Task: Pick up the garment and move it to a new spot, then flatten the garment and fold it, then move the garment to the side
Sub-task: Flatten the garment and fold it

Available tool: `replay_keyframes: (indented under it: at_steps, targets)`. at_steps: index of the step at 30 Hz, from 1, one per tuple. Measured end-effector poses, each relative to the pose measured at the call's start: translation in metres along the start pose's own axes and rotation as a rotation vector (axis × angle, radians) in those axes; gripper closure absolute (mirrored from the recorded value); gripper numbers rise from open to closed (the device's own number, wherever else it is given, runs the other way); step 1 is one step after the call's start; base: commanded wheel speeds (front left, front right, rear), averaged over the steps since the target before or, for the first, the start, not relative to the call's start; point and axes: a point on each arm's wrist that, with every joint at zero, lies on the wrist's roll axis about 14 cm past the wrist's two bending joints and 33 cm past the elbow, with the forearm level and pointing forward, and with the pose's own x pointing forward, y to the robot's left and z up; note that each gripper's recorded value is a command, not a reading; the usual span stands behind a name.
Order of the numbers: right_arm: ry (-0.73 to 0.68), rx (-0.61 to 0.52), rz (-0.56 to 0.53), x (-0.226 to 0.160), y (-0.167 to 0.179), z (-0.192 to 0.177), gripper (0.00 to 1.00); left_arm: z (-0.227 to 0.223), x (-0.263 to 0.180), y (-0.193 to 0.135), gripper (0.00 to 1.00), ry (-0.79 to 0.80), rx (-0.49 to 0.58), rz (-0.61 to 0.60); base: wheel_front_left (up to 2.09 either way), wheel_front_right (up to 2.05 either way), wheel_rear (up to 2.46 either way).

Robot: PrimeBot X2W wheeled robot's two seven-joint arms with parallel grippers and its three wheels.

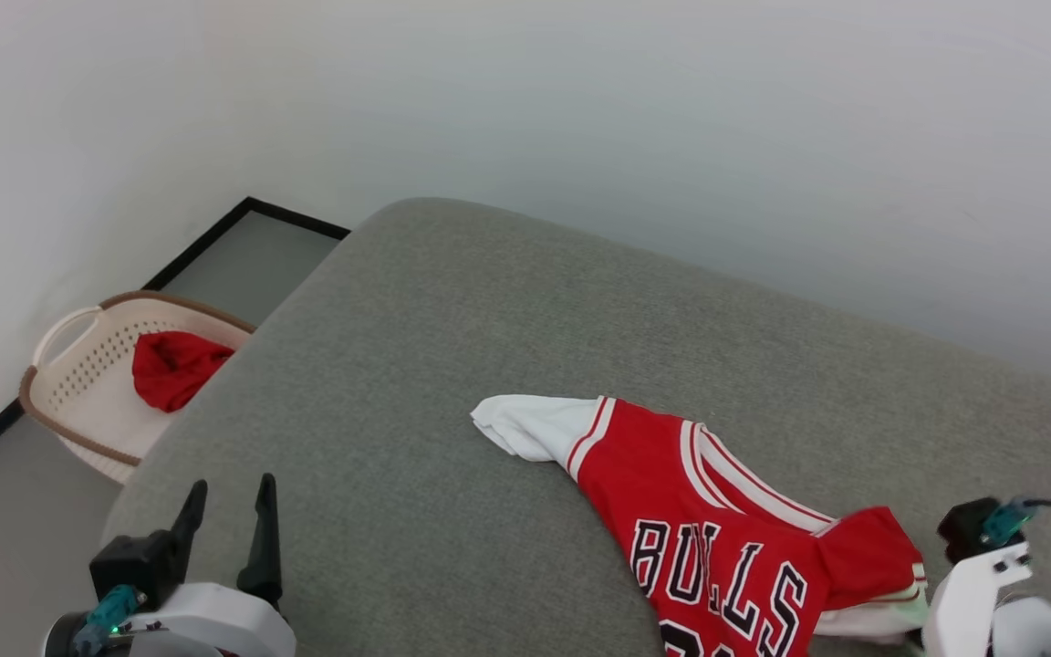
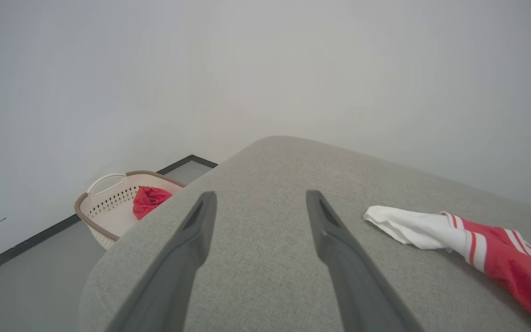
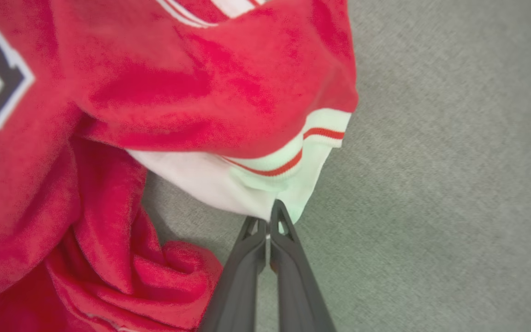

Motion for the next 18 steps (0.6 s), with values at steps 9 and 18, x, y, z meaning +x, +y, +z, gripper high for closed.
replay_keyframes:
  at_steps: [9, 18]
  targets:
    - [-0.096, 0.018, -0.141, -0.034, -0.058, 0.026, 1.0, -0.002, 0.006, -0.015, 0.0, 0.003, -0.005, -0.038, 0.0, 0.0, 0.0]
    - [-0.122, 0.052, -0.301, -0.062, -0.122, 0.032, 1.0, -0.008, 0.009, -0.031, 0.0, 0.023, 0.001, -0.083, 0.0, 0.0, 0.0]
